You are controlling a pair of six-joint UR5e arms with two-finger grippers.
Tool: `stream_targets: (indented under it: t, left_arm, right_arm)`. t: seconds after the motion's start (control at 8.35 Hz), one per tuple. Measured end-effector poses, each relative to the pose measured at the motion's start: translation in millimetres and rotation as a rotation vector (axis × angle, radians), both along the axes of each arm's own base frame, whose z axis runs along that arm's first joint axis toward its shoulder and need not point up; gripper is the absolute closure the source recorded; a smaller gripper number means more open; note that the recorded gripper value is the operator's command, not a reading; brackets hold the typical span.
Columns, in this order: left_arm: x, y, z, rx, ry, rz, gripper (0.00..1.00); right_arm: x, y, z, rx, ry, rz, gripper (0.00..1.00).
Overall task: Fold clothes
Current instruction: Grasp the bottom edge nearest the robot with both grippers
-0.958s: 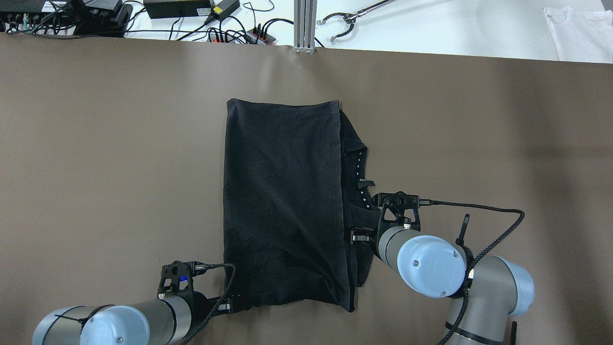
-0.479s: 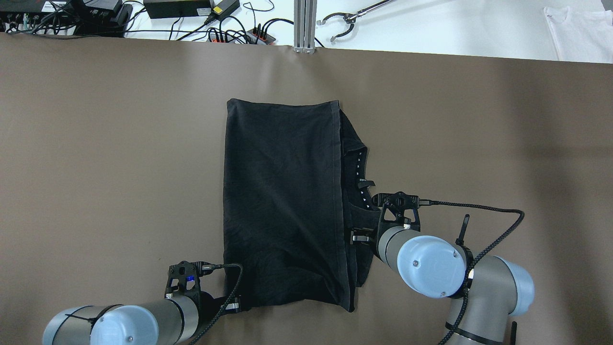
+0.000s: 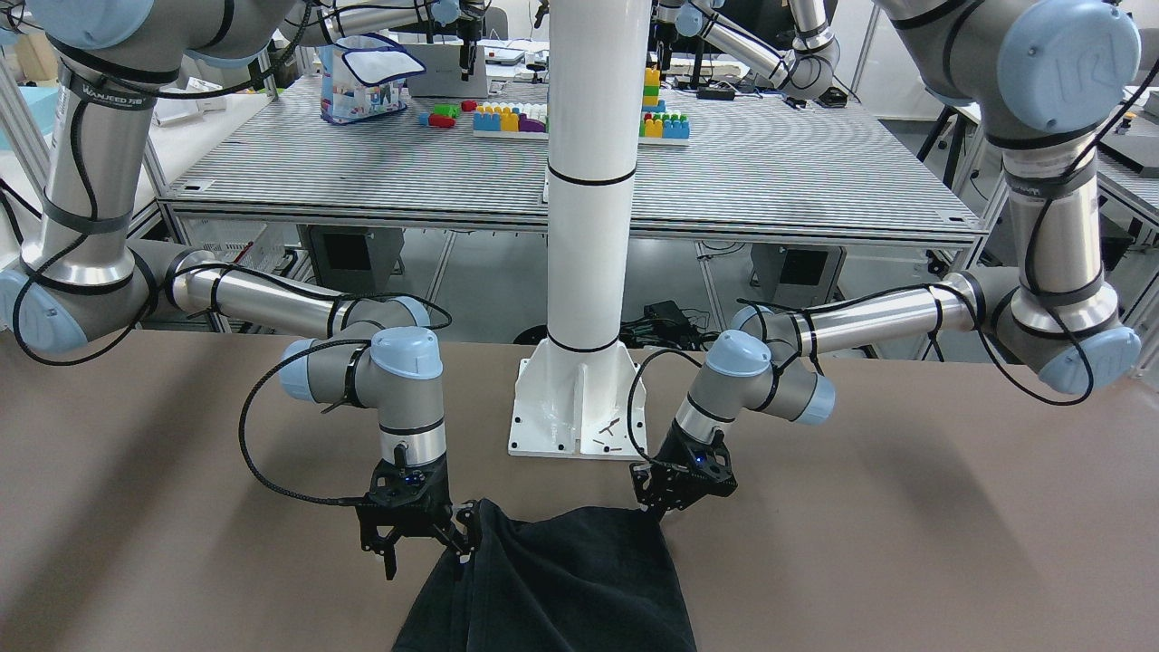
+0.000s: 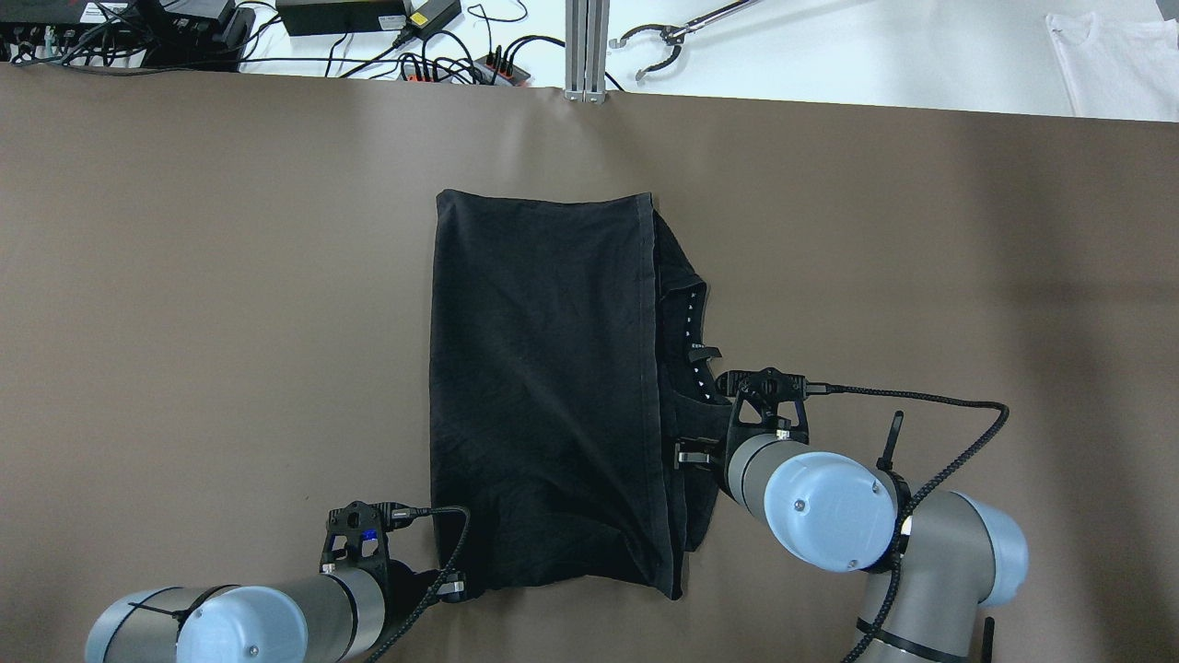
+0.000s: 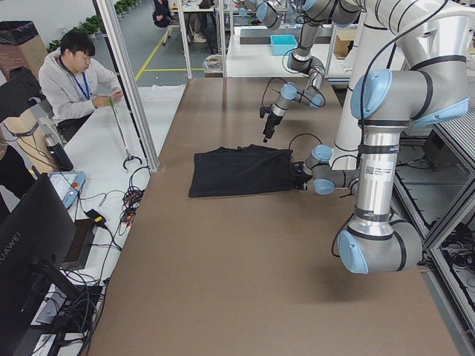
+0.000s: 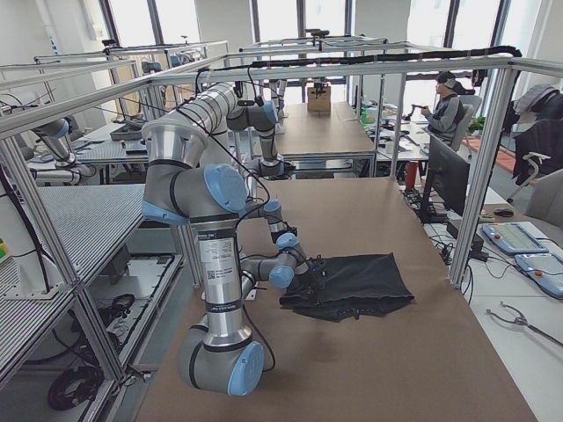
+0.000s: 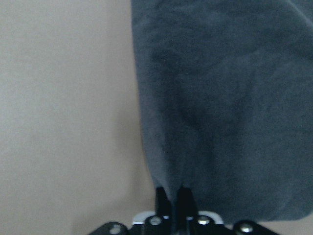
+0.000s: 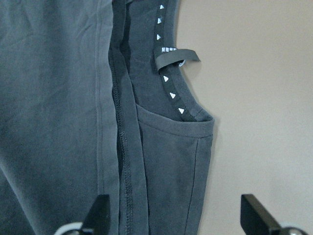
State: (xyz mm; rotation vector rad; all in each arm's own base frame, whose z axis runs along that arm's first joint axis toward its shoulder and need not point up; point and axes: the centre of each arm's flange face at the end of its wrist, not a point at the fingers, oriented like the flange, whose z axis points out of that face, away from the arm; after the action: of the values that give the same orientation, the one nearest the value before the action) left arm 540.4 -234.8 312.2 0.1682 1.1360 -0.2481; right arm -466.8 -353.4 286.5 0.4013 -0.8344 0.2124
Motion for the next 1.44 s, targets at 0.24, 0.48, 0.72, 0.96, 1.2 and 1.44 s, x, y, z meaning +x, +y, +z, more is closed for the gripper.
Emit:
stream_targets:
  t: [0.24, 0.48, 0.72, 0.96, 1.2, 1.44]
  left_arm:
    - [-2.2, -0.5, -3.8, 0.001, 0.008, 0.001, 1.0]
    - [-3.0, -0.7, -5.0, 0.003, 0.011, 0.001, 1.0]
    - [-3.3, -1.0, -5.3, 0.004, 0.012, -0.001, 1.0]
    - [-3.5, -1.2, -5.1, 0.005, 0.011, -0.002, 1.0]
    - [-3.7, -1.3, -4.2, 0.006, 0.009, -0.003, 1.0]
    - [-3.6, -1.4, -3.2, 0.006, 0.007, -0.004, 1.0]
  right_arm:
    - [0.9, 0.2, -1.6, -0.008, -0.009, 0.009, 0.07]
    - [-1.7, 5.0, 2.4, -0.072, -0.039, 0.056, 0.07]
    - [-18.7, 29.2, 13.1, -0.185, -0.082, 0.109, 0.07]
    - [-39.9, 57.4, 16.6, -0.263, -0.12, 0.156, 0.08]
    - [-60.4, 75.5, 20.3, -0.287, -0.126, 0.19, 0.09]
    - [-76.4, 78.4, 21.2, -0.298, -0.126, 0.219, 0.17]
